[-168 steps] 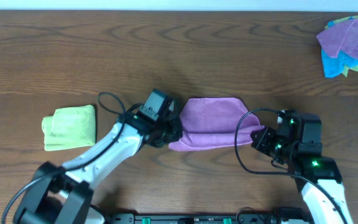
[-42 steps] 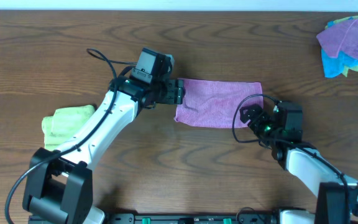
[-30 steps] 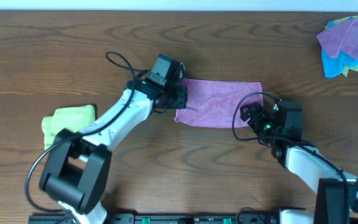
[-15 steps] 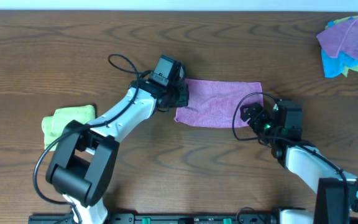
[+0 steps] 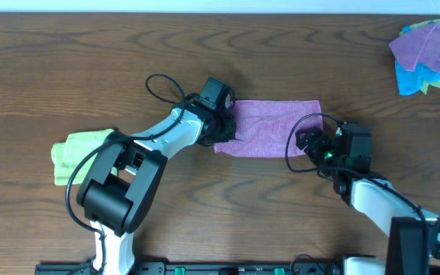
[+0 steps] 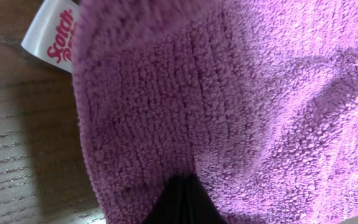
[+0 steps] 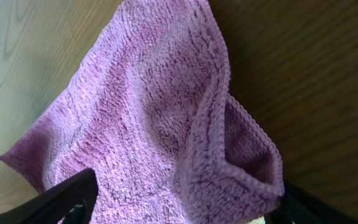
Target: Fold the cloth
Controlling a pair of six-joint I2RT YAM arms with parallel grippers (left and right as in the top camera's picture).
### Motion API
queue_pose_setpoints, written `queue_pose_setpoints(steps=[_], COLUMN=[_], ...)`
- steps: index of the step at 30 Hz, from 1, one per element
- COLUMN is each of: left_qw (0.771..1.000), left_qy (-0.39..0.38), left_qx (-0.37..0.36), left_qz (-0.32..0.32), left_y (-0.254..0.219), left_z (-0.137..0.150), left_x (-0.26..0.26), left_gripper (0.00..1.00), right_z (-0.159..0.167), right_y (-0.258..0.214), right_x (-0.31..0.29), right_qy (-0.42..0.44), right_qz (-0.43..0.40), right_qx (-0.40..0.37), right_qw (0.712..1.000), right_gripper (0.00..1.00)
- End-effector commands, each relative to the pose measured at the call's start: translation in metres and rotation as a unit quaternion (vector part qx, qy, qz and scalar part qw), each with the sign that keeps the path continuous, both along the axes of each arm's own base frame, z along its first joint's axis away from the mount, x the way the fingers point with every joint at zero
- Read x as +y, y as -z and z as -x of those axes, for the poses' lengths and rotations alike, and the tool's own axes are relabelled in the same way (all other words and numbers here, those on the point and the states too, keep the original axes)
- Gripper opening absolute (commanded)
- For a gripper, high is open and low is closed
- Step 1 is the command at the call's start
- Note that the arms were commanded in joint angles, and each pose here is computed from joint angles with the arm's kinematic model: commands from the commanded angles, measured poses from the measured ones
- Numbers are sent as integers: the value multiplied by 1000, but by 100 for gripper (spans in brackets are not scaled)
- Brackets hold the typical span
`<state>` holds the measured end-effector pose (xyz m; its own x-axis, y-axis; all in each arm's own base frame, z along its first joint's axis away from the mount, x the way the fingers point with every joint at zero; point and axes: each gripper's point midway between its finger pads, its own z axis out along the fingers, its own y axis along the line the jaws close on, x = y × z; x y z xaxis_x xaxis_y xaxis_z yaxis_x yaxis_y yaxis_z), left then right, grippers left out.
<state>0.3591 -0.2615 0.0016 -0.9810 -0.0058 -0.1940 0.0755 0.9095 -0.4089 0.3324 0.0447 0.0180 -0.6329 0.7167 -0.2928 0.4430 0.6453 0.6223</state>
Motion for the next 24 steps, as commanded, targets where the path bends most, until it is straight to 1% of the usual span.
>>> queue_pose_setpoints(steps=[1, 3, 6, 8, 12, 13, 15, 16, 17, 18, 24], left_qw=[1000, 1000, 1000, 1000, 999, 999, 999, 999, 999, 999, 999], left_qy=[-1, -1, -1, -1, -1, -1, 0, 1, 1, 0, 2], left_qx=[25, 25, 25, 27, 32, 33, 35, 35, 36, 38, 44], left_qz=[-11, -11, -11, -12, -15, -16, -17, -18, -19, -20, -25], left_y=[16, 16, 16, 17, 17, 18, 18, 18, 18, 19, 20], left_z=[6, 6, 6, 7, 9, 10, 11, 11, 12, 12, 15], left_x=[3, 3, 3, 3, 4, 5, 5, 6, 6, 6, 9], left_gripper=[6, 6, 6, 6, 6, 6, 6, 6, 6, 6, 6], right_z=[18, 13, 7, 6, 5, 4, 0, -2, -5, -7, -14], right_y=[24, 21, 16, 15, 14, 13, 9, 6, 3, 0, -12], right_x=[0, 0, 0, 0, 0, 0, 2, 4, 5, 6, 26], right_qy=[9, 9, 9, 9, 5, 4, -5, -9, -12, -14, -59], right_qz=[-4, -5, -5, -5, -1, -1, -1, -3, -6, -8, -10], right_qx=[44, 30, 15, 11, 7, 4, -10, -17, -25, -31, -51], right_qw=[999, 999, 1000, 1000, 1000, 1000, 1000, 1000, 1000, 999, 997], right_gripper=[78, 67, 55, 50, 35, 29, 14, 8, 5, 2, 1])
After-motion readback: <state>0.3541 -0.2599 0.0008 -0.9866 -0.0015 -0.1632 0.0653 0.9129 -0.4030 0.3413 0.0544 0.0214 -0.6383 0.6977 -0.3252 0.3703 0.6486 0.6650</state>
